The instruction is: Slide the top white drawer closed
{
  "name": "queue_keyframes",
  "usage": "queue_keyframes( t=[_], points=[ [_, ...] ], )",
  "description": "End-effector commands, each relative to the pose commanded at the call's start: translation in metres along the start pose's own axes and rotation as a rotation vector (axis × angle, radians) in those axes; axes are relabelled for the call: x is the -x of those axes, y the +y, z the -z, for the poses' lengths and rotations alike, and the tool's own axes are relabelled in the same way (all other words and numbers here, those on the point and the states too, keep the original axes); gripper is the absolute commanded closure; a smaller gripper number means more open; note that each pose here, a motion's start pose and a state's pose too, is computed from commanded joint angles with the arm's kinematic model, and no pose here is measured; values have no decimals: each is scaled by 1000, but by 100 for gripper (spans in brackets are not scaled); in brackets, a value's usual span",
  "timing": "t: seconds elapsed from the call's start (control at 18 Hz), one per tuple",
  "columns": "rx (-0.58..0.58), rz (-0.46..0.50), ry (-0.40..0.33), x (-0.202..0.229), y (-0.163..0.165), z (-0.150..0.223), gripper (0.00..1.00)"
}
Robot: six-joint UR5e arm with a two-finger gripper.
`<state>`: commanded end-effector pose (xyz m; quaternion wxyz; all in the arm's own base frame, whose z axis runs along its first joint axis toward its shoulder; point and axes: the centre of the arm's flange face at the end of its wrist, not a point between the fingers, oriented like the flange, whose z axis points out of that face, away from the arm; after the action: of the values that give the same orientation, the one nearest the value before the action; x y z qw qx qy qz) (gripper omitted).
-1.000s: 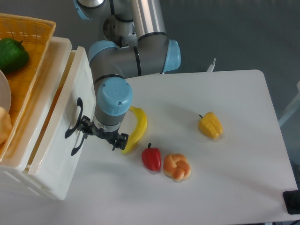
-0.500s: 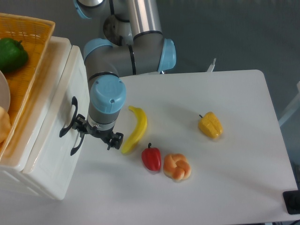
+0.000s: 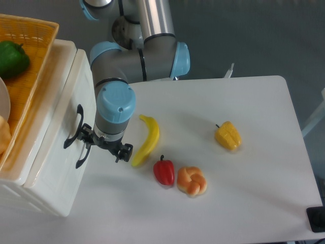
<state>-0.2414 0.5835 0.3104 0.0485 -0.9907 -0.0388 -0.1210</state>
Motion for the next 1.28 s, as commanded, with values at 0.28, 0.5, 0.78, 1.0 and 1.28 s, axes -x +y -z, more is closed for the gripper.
queue_keyframes(
  t=[0.28,0.5,0.78,1.0,1.28],
  points=[
    [-3,-6,-2,-4,0,2,0],
    [-3,-10,-3,-6,-1,2,0],
    [-14,6,-19,11,1,12,0],
    [-55,63,-45,52,15,39,0],
    [-103,50,-119,125,40,86,0]
  ],
)
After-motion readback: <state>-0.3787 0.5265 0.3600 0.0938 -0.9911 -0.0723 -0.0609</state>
